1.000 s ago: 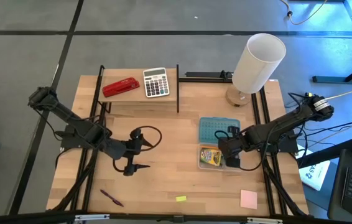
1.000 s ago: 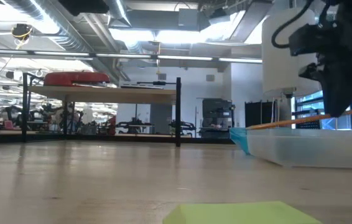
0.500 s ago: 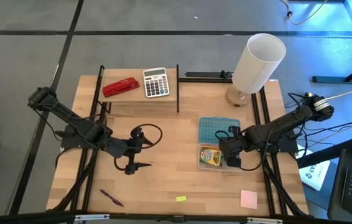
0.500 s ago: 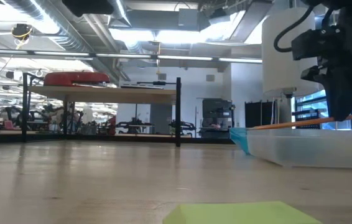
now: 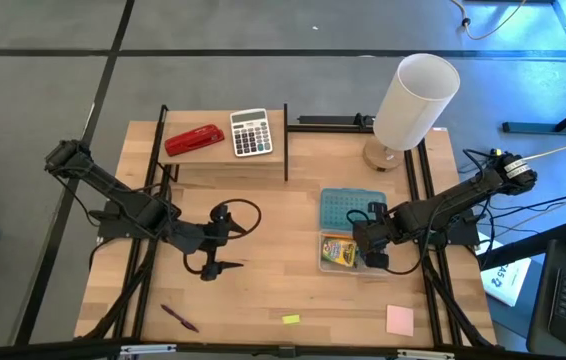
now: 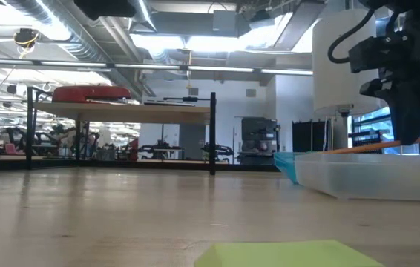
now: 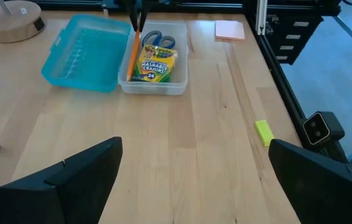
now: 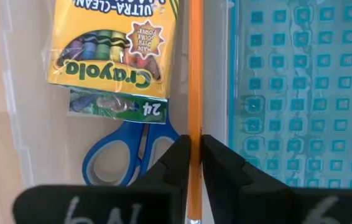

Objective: Pack school essentials
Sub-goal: Put the orange pencil into the blue supply box, then put the light green eraser into the blue supply box

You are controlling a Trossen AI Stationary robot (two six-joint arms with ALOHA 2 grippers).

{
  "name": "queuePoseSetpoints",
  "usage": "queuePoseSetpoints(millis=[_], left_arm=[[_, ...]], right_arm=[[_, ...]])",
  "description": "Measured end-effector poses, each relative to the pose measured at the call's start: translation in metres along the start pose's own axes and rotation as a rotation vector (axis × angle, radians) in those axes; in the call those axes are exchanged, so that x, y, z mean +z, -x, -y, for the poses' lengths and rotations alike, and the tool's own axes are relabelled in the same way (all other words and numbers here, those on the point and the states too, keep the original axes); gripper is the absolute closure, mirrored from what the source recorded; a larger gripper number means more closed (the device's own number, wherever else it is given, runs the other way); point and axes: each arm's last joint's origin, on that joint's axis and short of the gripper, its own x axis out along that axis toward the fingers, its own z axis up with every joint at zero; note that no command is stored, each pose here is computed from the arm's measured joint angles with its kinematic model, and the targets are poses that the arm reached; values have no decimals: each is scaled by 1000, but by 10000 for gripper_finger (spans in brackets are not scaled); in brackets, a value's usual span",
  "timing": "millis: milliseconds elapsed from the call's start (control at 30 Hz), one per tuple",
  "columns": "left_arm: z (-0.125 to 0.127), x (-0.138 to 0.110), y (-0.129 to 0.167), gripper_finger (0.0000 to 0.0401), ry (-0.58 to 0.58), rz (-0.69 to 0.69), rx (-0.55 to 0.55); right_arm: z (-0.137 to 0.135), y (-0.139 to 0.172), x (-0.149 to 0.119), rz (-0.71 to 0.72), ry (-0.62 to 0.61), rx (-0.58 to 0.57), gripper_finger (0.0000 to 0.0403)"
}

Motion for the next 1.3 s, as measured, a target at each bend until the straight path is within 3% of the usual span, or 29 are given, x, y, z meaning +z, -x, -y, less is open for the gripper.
queuePoseSetpoints(millis=[733, 1100, 1300], left_arm=[[0, 0, 0, 2, -1, 0, -1], [0, 0, 0, 2, -1, -1, 0], [0, 0, 0, 2, 0, -1, 0]], right_arm=[[0, 0, 0, 1, -8, 1, 356], [0, 0, 0, 1, -13, 1, 295], [-1, 2, 2, 7, -18, 5, 286]])
